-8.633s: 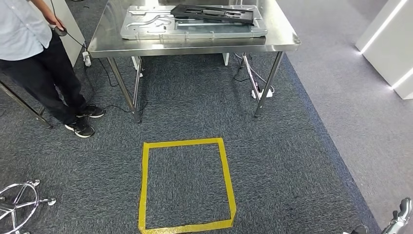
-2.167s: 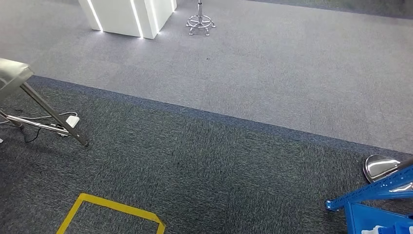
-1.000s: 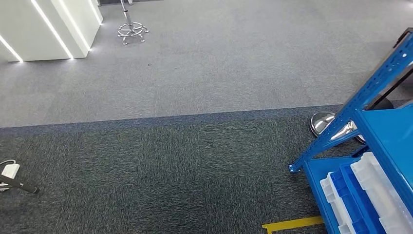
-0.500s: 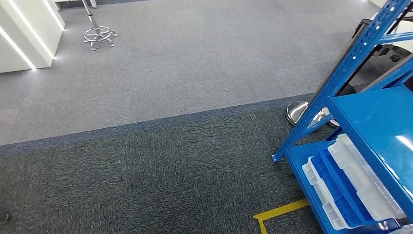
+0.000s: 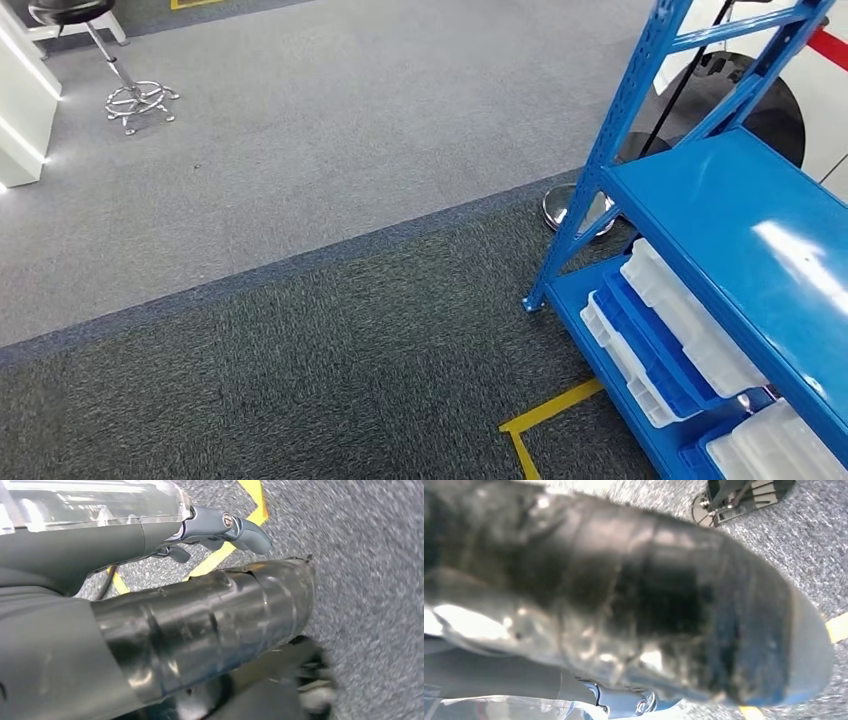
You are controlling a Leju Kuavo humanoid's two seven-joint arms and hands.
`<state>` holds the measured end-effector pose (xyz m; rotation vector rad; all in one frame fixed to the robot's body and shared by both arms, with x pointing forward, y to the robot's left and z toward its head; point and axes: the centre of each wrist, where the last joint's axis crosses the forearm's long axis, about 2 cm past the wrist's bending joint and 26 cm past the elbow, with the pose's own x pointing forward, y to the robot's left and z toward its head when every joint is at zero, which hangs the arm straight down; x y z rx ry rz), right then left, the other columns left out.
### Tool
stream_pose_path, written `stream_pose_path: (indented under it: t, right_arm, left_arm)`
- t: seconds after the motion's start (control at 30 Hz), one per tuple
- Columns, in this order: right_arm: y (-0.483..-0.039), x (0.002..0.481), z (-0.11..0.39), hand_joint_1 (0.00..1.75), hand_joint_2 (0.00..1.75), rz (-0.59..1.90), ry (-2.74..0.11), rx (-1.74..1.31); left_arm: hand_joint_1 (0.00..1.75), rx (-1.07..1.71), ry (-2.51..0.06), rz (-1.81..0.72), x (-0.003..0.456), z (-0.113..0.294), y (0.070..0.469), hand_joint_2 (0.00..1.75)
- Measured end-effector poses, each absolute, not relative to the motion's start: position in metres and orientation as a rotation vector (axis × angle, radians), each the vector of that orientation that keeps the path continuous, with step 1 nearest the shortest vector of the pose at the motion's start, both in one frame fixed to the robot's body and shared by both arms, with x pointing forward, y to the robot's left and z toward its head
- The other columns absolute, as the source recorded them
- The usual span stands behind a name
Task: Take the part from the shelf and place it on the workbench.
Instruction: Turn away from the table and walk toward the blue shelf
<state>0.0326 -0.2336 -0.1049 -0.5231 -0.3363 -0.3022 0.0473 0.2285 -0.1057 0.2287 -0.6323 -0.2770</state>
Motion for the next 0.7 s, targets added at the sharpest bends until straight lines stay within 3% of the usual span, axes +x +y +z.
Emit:
stream_pose_path:
  t: [0.7]
  right_arm:
    - [-0.2310,0.0308,-0.1048,0.00,0.00,-0.300,-0.329,-0.517]
  left_arm:
    - [0.00,0.228,-0.624,-0.276,0.0443,-0.1061,0.2285,0.00]
